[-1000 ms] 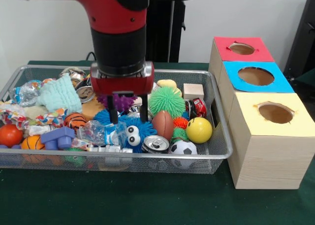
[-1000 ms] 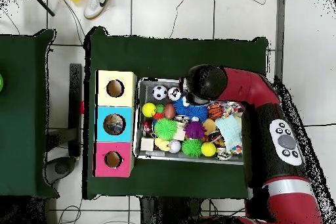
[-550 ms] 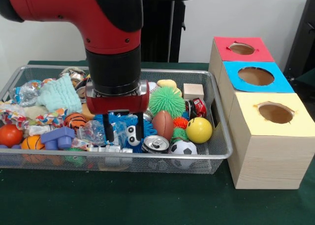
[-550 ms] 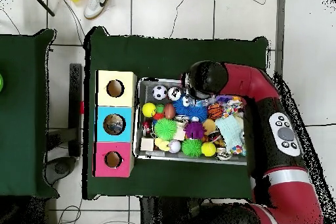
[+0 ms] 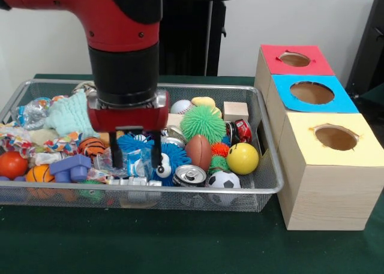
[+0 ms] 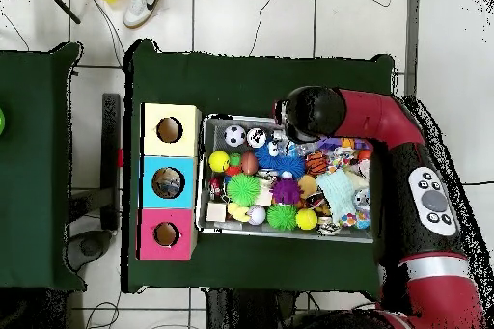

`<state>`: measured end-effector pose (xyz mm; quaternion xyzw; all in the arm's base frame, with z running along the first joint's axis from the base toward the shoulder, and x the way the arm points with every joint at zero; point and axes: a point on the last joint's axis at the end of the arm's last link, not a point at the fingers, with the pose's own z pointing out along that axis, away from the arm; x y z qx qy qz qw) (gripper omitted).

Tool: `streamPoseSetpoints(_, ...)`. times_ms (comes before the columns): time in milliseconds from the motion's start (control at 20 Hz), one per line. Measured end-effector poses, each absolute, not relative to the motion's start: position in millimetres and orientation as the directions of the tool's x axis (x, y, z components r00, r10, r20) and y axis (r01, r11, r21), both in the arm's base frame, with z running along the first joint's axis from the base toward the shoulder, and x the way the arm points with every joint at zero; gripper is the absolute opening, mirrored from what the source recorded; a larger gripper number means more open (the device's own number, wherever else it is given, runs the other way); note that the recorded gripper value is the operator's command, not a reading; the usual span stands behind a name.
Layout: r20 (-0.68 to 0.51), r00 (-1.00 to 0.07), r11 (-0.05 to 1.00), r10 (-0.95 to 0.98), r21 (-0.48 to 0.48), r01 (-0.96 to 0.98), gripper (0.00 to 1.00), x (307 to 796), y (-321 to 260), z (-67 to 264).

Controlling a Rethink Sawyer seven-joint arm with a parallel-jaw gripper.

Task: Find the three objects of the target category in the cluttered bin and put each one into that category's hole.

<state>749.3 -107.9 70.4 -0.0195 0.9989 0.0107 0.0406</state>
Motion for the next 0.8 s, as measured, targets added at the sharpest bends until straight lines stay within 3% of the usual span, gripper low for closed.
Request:
streamPoseSetpoints(500,-0.149,-0.989,0.999,-0.016,-0.047,-0.009,1.0,752,-151,134)
streamPoseSetpoints(800,-0.131,-0.991,0.998,-0.033,-0.064,-0.025,1.0,746,-156,118)
